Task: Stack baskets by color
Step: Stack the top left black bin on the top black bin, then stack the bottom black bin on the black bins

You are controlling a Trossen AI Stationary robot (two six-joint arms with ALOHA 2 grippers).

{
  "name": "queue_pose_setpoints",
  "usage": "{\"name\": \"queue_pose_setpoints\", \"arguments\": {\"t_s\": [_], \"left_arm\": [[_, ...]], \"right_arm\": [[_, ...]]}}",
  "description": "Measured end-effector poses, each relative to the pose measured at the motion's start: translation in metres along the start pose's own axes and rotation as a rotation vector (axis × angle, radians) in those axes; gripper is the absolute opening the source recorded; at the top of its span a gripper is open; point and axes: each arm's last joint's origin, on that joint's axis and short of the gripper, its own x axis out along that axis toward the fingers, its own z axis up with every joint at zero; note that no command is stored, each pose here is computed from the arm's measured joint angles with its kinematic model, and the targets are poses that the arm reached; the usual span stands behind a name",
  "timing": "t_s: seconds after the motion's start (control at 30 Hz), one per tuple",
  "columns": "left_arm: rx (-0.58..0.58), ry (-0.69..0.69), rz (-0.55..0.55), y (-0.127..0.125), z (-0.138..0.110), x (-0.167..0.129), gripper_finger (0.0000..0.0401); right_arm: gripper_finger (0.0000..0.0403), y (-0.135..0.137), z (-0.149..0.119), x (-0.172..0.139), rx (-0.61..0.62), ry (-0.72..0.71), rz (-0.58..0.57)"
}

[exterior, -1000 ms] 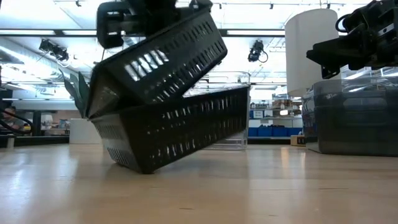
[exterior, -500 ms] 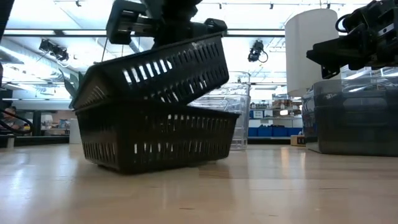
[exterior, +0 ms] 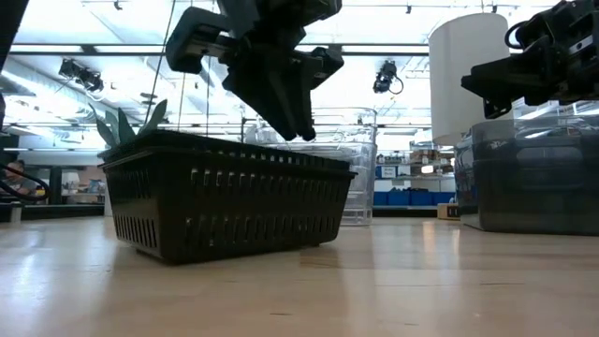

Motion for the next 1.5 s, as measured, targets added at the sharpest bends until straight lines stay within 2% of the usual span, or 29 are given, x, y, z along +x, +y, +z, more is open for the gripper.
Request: {"name": "queue_pose_setpoints", "arguments": {"t_s": [0.23, 0.33, 0.4, 0.53, 0.7, 0.8, 1.03, 1.13, 1.3, 1.4, 1.5], "left_arm": [[-0.057, -0.001, 0.003, -0.001, 0.001, -0.005, 0.0149], [-0.129, -0.031, 0.013, -0.006, 0.005, -0.019, 0.0155], [-0.209, -0.055, 0.013, -0.011, 0.008, -0.031, 0.015], [-0.47, -0.04, -0.026, -0.026, 0.009, -0.054, 0.013], [-0.746, 0.112, -0.08, -0.052, 0.005, -0.064, 0.0117], [-0.837, 0.225, -0.083, -0.078, 0.004, -0.064, 0.0117], [-0.849, 0.459, -0.01, -0.142, -0.006, -0.061, 0.0117], [-0.868, 0.519, 0.015, -0.161, -0.01, -0.062, 0.0116], [-0.819, 0.635, 0.065, -0.191, -0.022, -0.065, 0.0115], [-0.813, 0.678, 0.1, -0.208, -0.037, -0.069, 0.0099], [-0.877, 0.674, 0.11, -0.222, -0.054, -0.079, 0.0067]], "right_arm": [[0.013, 0.0, 0.0, 0.0, 0.0, 0.0, 0.0], [0.013, 0.0, 0.0, 0.0, 0.0, 0.0, 0.0], [0.013, 0.0, 0.0, 0.0, 0.0, 0.0, 0.0], [0.013, 0.0, 0.0, 0.0, 0.0, 0.001, 0.0], [0.013, 0.0, 0.0, 0.0, 0.0, 0.0, 0.0], [0.013, 0.0, 0.0, 0.0, 0.0, 0.0, 0.0], [0.013, 0.0, 0.0, 0.0, 0.0, 0.0, 0.0], [0.013, 0.0, 0.0, 0.0, 0.0, 0.0, 0.0], [0.013, 0.0, 0.0, 0.0, 0.0, 0.0, 0.0], [0.013, 0.0, 0.0, 0.0, 0.0, 0.0, 0.0], [0.013, 0.0, 0.0, 0.0, 0.0, -0.001, 0.0]]}}
